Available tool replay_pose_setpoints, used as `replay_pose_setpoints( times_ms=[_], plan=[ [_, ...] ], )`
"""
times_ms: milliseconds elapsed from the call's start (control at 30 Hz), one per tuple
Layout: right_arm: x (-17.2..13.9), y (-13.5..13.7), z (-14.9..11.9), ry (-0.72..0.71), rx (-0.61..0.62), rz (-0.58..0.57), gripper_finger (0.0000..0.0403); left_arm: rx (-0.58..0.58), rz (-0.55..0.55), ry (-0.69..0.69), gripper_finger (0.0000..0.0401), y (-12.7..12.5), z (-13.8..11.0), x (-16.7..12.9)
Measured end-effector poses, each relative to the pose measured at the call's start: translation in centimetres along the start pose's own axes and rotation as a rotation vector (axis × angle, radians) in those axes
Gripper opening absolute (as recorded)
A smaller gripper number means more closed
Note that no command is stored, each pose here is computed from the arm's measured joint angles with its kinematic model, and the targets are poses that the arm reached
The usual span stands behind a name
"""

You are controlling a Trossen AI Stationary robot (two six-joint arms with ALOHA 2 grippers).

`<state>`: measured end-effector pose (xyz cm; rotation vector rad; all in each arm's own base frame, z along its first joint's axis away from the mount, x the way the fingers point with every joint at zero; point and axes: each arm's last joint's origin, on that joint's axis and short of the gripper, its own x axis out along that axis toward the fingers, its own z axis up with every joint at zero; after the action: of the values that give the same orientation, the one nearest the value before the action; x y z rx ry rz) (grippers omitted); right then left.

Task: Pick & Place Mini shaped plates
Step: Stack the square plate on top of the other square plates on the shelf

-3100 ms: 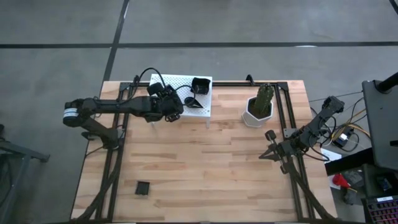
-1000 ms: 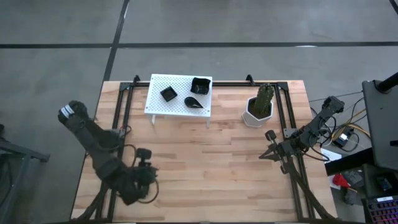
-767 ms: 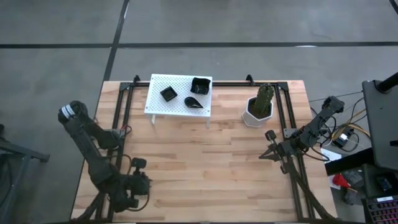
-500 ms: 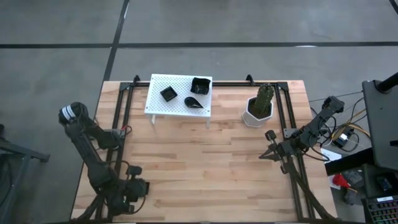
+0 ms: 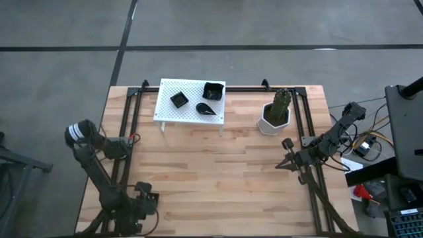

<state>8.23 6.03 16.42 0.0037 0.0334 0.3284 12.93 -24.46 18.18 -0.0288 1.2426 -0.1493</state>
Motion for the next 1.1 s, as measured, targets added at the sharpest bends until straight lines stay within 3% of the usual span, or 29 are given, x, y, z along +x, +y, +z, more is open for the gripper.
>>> replay_pose_setpoints(
  times_ms=[500, 633, 833, 1100],
  plan=[
    [0.0, 0.0, 0.0, -0.001, 0.001, 0.000, 0.0008, 0.077, 0.098, 0.048, 0.0097, -0.5, -0.5, 2.9],
    [0.0, 0.0, 0.0, 0.000, 0.000, 0.000, 0.0008, 0.073, 0.106, 0.050, 0.0075, -0.5, -0.5, 3.0],
    [0.0, 0.0, 0.0, 0.000, 0.001, 0.000, 0.0008, 0.073, 0.091, 0.046, 0.0013, -0.8, -0.2, 2.7],
    [0.0, 0.0, 0.0, -0.001, 0.000, 0.000, 0.0008, 0.073, 0.166, 0.002, 0.0002, -0.9, 0.9, 1.6]
  ],
)
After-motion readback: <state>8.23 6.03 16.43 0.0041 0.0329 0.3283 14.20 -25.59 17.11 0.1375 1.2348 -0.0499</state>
